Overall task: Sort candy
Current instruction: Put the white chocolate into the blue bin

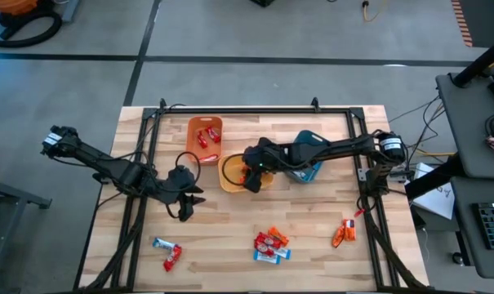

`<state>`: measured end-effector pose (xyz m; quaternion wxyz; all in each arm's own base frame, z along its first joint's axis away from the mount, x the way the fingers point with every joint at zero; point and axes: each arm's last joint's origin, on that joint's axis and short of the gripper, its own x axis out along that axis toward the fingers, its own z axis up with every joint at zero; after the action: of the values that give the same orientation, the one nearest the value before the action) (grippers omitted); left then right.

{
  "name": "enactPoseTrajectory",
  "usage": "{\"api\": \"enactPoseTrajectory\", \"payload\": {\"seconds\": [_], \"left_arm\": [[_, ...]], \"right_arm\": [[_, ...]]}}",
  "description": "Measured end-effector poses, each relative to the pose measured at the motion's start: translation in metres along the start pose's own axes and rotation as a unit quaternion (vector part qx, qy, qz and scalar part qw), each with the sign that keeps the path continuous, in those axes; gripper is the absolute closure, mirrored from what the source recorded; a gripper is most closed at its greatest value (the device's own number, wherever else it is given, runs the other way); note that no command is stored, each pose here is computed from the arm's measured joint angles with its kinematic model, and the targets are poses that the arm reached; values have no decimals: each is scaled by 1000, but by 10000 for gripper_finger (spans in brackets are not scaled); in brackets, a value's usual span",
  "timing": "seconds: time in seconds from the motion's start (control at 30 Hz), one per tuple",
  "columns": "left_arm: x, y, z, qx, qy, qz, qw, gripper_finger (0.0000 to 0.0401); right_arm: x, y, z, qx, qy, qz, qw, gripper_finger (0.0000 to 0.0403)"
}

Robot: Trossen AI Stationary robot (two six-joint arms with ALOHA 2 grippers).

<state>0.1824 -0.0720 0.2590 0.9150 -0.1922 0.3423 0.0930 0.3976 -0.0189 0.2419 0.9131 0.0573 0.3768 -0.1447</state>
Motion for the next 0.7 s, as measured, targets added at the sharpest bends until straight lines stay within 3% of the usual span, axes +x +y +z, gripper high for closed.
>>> {"api": "enactPoseTrajectory", "payload": {"seconds": [0.23, 0.43, 0.7], "left_arm": [[5, -5, -5, 12, 30, -17, 999, 260], [14, -18, -20, 9, 126, -80, 989, 260], [24, -39, -48, -1, 260, -128, 957, 260]], "right_arm": [[-20, 15, 6, -50, -12, 118, 992, 207], [-43, 24, -2, -68, 27, 129, 989, 212], [-59, 46, -16, -101, 66, 149, 981, 211]]}}
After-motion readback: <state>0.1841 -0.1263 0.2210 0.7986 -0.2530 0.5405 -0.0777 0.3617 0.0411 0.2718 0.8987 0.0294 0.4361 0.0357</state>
